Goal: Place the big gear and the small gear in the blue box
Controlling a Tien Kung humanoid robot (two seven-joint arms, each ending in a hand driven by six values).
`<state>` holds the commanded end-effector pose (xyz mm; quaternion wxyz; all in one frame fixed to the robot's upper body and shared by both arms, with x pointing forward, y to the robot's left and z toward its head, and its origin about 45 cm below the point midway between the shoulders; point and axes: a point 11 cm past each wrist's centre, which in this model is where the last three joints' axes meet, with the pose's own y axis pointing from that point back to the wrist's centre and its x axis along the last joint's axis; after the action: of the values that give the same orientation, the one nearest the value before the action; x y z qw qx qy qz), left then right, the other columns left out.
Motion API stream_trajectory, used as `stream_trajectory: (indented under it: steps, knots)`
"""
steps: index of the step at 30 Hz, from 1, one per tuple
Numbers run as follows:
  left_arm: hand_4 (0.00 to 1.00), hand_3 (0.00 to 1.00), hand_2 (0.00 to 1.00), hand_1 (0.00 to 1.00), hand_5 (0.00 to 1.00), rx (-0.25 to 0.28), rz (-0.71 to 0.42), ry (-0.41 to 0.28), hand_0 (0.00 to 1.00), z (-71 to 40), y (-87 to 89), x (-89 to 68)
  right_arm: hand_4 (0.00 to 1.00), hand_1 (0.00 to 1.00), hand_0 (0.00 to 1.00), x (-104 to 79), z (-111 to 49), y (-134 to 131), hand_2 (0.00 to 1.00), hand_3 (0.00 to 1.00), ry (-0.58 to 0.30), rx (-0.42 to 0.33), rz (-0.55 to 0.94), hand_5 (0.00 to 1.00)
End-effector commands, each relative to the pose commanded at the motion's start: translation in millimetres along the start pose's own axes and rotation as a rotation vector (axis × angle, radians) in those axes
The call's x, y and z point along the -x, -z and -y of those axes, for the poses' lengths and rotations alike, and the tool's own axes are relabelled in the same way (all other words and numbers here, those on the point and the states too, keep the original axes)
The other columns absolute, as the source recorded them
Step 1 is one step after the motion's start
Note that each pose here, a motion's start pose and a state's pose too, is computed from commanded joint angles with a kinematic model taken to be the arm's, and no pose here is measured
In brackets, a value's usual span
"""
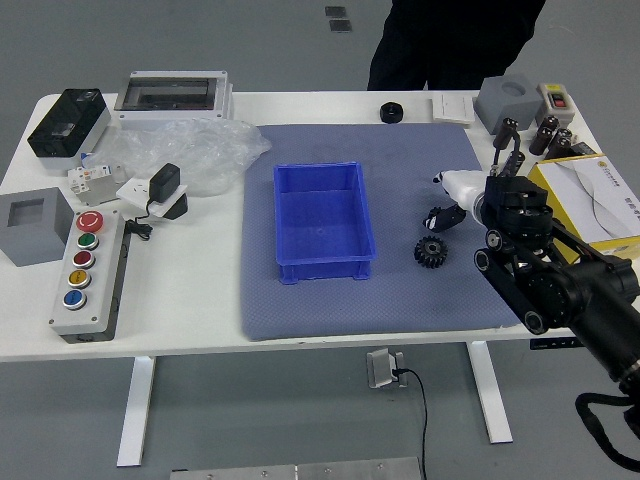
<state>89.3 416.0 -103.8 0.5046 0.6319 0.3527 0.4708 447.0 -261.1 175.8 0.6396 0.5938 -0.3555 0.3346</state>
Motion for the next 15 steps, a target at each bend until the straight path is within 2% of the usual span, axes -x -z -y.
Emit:
stream_trajectory:
  steps: [1,2,13,14,15]
  knots:
    - [0.467,0.706,0.770,0.778,0.176,0.000,0.000,0.000,0.804,0.0,0.0,0.0,0.724,0.676,0.741,0.7,0.1,0.0,0.747,0.850,0.001,0.000,0.000,0.430]
    - [0.466,0.706,0.770,0.777,0.176,0.000,0.001,0.000,0.803,0.0,0.0,0.1,0.714,0.644,0.716,1.3,0.3,-0.1,0.704,0.808,0.002,0.001,-0.001,0.428]
    - [0.466,0.706,0.770,0.777,0.176,0.000,0.004,0.001,0.804,0.0,-0.2,0.5,0.708,0.639,0.707,8.0,2.1,-2.2,0.697,0.777,0.017,0.008,-0.004,0.427]
    - [0.466,0.706,0.770,0.777,0.176,0.000,0.004,0.001,0.803,0.0,-0.2,0.5,0.688,0.624,0.689,8.5,2.3,-2.3,0.680,0.725,0.018,0.008,-0.004,0.417]
    - [0.466,0.706,0.770,0.777,0.176,0.000,0.004,0.001,0.803,0.0,-0.2,0.5,0.688,0.624,0.689,8.9,2.4,-2.3,0.680,0.725,0.018,0.008,-0.004,0.417]
